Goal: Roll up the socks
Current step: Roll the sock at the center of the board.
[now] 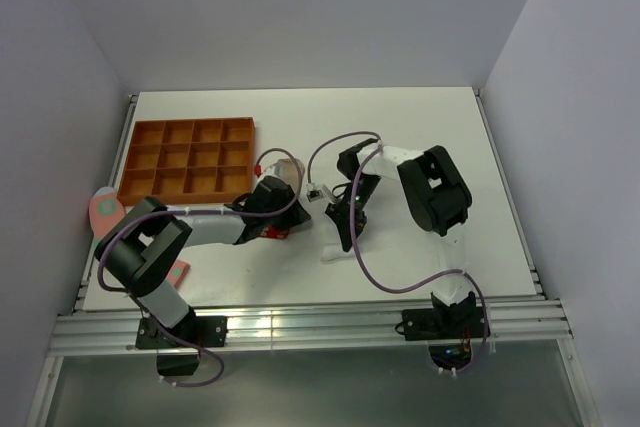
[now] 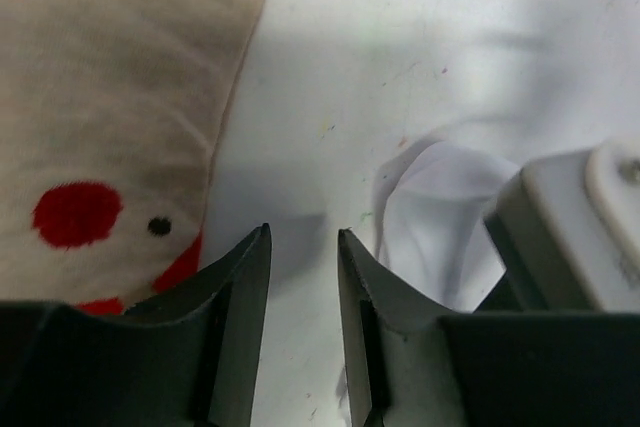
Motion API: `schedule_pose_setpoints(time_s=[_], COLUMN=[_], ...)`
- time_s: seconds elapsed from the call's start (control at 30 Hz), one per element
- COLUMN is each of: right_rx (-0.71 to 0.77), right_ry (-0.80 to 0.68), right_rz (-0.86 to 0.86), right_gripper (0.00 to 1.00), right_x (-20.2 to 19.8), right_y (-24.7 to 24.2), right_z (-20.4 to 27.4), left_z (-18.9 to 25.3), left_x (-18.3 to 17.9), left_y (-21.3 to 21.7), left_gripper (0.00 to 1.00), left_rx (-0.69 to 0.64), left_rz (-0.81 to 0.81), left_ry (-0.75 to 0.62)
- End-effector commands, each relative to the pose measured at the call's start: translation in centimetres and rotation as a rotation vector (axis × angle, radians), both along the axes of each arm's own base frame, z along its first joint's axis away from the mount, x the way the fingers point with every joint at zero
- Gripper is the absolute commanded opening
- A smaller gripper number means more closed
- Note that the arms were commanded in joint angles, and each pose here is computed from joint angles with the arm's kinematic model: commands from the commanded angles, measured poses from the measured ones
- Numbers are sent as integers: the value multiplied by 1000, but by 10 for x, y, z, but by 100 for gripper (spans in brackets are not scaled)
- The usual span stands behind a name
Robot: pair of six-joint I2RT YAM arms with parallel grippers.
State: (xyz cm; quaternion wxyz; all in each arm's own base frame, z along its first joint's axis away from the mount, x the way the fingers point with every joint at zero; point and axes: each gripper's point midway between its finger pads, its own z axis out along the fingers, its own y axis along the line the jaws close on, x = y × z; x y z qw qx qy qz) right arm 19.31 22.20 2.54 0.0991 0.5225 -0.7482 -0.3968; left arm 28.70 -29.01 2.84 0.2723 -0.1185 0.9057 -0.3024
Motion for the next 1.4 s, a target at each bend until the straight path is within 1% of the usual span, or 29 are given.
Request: schedule_pose_setpoints(time_s=[0.0, 0.03, 0.1, 0.13, 0.23, 0.27, 0.33, 0.37, 0.4, 0.43, 0.47, 0.5, 0.6, 0.67, 0.77, 0.8, 1.03, 1.23, 1.37], right_rx=[-89, -90, -89, -86, -88, -90, -85, -83, -80, -77, -77, -78, -77, -76, -72, -74, -76, -77, -75], right_ry=[-69, -65, -55, -57, -52, -49, -45, -43, -44, -41, -41, -39, -36, -34, -32, -27, -15, -2, 13], right_rz=[39, 36, 36, 30, 30, 26, 27, 24, 24, 26, 25, 25, 27, 29, 28, 27, 24, 24, 20], right_gripper=[11, 11, 11, 10, 10, 11, 10, 10, 10, 10, 10, 10, 11, 10, 10, 11, 11, 11, 11], right_x=[14, 14, 13, 14, 14, 15, 15, 15, 15, 14, 14, 14, 13, 13, 13, 12, 10, 9, 9], right_y=[-13, -13, -13, -13, -13, -13, -12, -12, -12, -12, -13, -13, -13, -13, -13, -13, -15, -17, -17], right_z=[-28, -29, -29, -28, -28, -29, -28, -28, -27, -27, -27, -27, -27, -27, -26, -26, -26, -27, -27], left_z=[14, 12, 30, 29, 41, 47, 56, 69, 74, 75, 78, 77, 76, 82, 78, 80, 54, 43, 38], left_x=[4, 2, -3, -7, -23, -32, -35, -54, -60, -66, -72, -76, -83, -84, -84, -81, -83, -86, -88], left_y=[6, 10, 1, 3, -10, -18, -20, -35, -36, -37, -41, -44, -53, -62, -70, -73, -85, -86, -86], left_gripper=[39, 37, 37, 38, 39, 38, 39, 40, 40, 43, 43, 42, 44, 45, 47, 47, 46, 43, 44], left_rx=[-8, 6, -31, -23, -27, -58, -73, -151, -165, -182, -197, -184, -170, -166, -118, -115, -90, -79, -81], left_rz=[61, 71, 29, 22, -80, -140, -185, -293, -345, -377, -421, -471, -561, -599, -643, -649, -726, -753, -764], left_ry=[-79, -90, -169, -191, -279, -301, -400, -438, -490, -501, -509, -518, -525, -542, -551, -556, -506, -492, -484])
